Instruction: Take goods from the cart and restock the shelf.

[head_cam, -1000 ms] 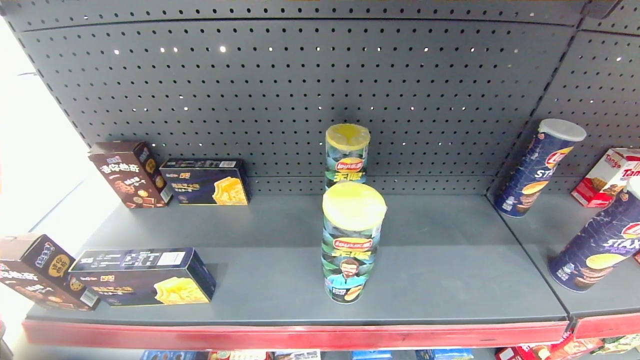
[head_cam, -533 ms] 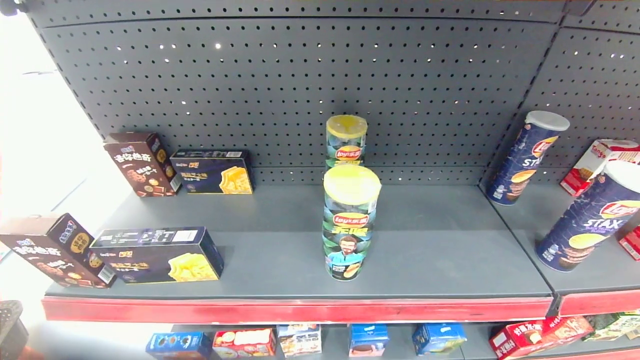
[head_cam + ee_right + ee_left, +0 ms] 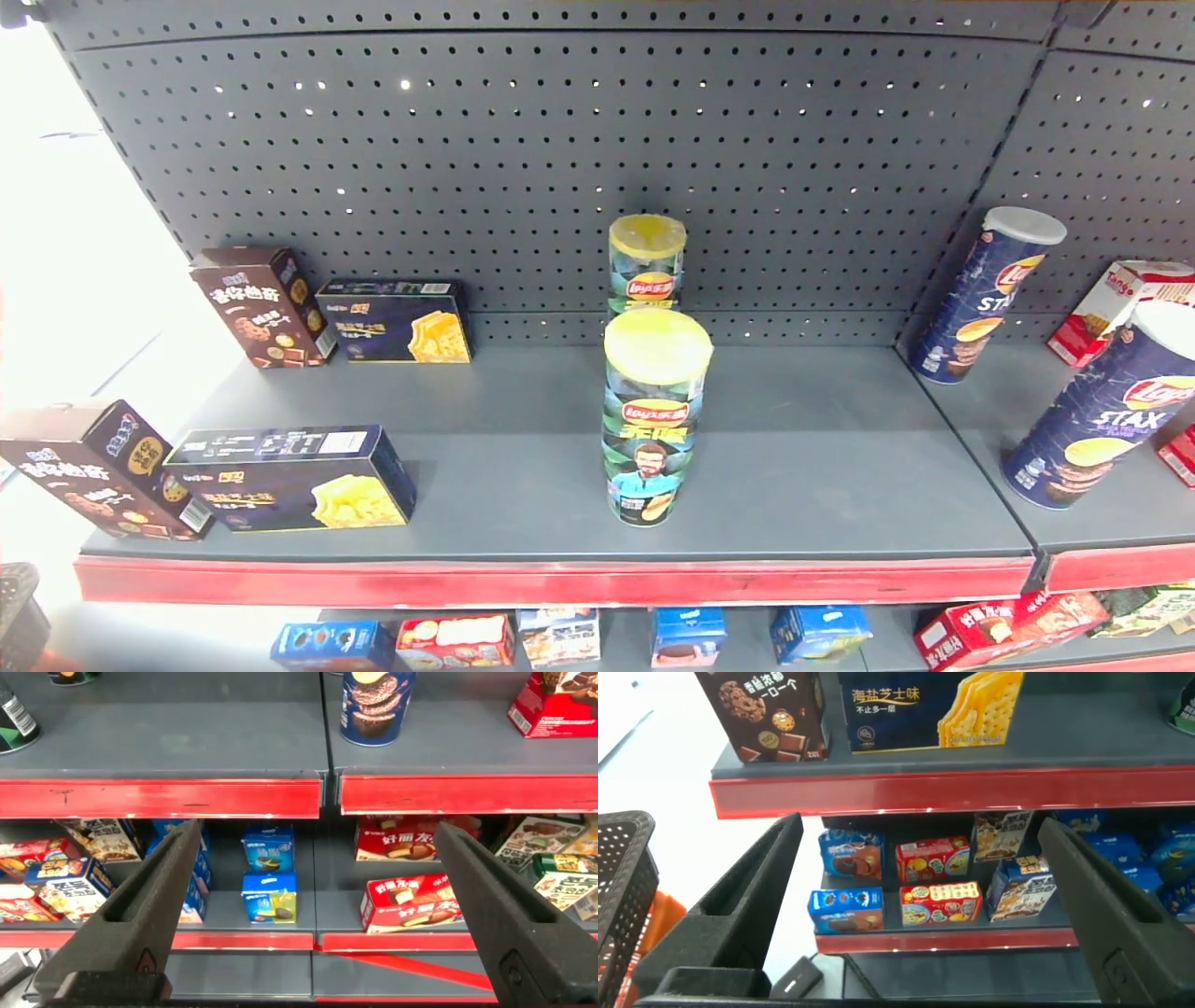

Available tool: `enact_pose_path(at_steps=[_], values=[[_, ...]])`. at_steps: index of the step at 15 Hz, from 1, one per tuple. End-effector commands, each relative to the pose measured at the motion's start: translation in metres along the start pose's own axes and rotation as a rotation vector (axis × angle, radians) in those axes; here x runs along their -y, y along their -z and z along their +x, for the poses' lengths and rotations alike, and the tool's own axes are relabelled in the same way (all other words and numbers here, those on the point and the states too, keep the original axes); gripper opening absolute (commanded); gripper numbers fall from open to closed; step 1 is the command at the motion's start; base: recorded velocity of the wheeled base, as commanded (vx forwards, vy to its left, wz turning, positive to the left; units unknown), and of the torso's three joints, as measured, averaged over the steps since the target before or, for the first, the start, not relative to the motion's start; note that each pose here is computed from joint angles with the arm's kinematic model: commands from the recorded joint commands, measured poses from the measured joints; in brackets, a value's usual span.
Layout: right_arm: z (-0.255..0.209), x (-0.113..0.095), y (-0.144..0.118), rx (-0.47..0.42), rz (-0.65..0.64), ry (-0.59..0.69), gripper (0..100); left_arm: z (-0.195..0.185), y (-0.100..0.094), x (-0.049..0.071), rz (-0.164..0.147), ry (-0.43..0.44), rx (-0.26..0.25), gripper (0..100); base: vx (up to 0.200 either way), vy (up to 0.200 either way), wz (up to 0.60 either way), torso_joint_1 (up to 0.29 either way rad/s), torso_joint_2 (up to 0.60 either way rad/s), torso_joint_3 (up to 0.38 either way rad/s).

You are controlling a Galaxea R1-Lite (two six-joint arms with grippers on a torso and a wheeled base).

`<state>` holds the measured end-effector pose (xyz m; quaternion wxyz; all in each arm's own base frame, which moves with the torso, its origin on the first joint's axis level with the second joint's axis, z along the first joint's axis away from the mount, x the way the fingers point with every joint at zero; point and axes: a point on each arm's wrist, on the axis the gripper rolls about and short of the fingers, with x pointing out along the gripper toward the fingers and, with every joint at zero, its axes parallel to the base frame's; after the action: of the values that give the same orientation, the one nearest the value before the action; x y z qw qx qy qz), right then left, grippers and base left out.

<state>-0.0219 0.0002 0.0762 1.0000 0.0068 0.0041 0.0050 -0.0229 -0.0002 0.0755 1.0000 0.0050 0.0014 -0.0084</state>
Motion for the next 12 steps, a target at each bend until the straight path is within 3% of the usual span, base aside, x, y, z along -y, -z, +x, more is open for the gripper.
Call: enact_pose_path(at_steps=[1, 12], values=[[0.0001, 0.0, -0.0001, -0.001, -0.001, -0.001, 100, 0.0, 0.0001, 0.0, 0.001, 0.0, 0.0, 100, 0.0, 0.0, 0.0, 0.0, 0.0, 0.0], [0.0, 0.0, 0.0, 0.0, -0.001, -0.001, 100, 0.0, 0.0001, 0.0, -0.002, -0.001, 0.0, 100, 0.0, 0.0, 0.0, 0.0, 0.0, 0.0]])
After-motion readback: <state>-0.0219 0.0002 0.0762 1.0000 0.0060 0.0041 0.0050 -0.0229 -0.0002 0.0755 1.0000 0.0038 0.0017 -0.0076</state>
